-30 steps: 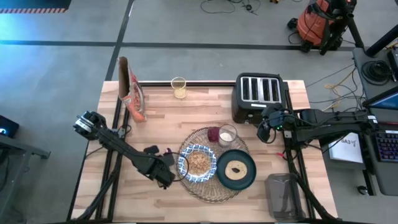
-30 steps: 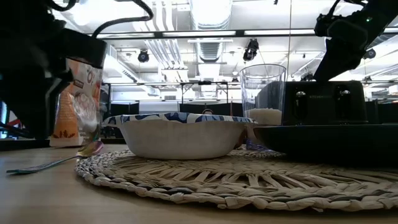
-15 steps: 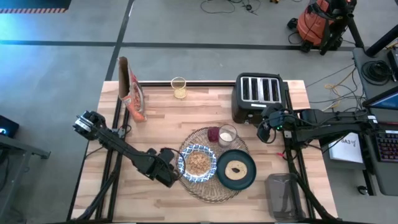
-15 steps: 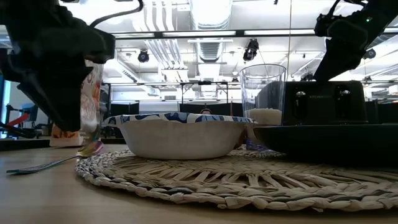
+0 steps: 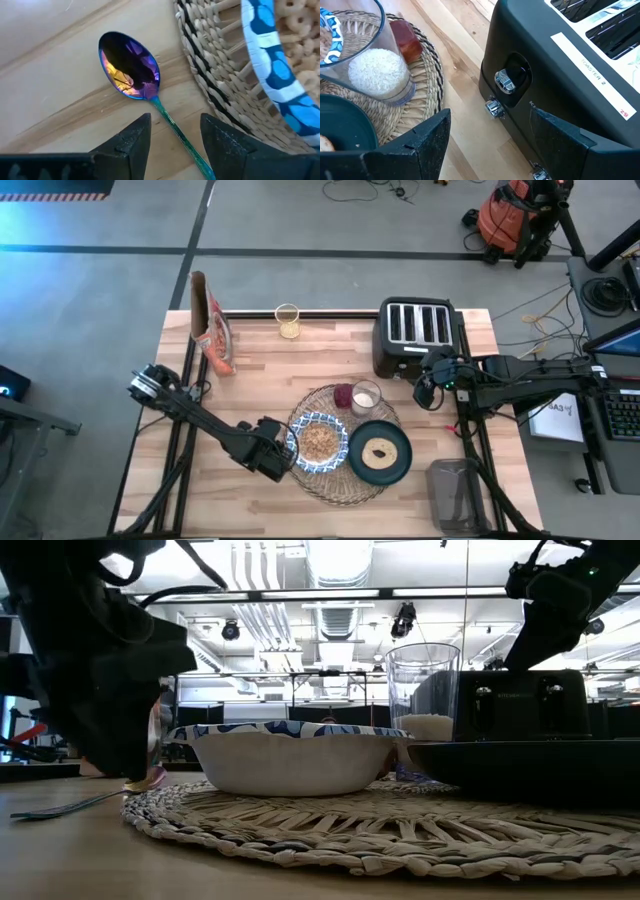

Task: Arrange a breakfast setting
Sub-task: Put the violet spoon to the left of the white patterned bowl on the brown table mat

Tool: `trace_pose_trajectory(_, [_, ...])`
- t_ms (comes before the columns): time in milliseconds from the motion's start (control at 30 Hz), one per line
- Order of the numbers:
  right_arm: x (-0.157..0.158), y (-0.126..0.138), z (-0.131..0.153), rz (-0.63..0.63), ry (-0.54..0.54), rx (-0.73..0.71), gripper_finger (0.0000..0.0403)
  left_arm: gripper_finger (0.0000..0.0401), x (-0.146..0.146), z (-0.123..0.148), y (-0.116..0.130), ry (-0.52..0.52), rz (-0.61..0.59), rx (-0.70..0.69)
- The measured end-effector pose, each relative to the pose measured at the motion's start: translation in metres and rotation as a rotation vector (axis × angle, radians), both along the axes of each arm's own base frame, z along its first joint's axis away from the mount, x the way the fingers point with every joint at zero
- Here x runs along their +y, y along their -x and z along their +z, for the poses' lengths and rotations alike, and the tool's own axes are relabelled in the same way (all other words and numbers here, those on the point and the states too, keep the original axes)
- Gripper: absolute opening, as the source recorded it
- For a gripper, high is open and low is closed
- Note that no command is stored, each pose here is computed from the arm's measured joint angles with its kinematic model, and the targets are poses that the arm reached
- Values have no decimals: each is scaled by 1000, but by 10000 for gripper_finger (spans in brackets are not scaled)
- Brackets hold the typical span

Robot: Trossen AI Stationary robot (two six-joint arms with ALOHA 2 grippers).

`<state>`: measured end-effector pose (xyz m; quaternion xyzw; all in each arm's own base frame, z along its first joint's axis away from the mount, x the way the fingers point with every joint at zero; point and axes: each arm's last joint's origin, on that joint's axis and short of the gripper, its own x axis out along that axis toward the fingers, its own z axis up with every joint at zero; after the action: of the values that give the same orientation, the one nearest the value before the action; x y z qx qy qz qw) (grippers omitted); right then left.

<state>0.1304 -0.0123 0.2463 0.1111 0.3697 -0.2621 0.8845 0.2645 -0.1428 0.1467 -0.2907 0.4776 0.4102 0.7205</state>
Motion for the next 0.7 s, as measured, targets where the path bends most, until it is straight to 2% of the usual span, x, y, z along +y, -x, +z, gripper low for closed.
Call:
trace_pose_trajectory(367, [0, 0, 0, 0, 0, -1, 260, 78, 0, -9, -1, -8, 45, 13])
trace_pose_trajectory(700, [0, 0, 0, 0, 0, -1, 260, 68, -1, -13, -3, -5, 58, 9])
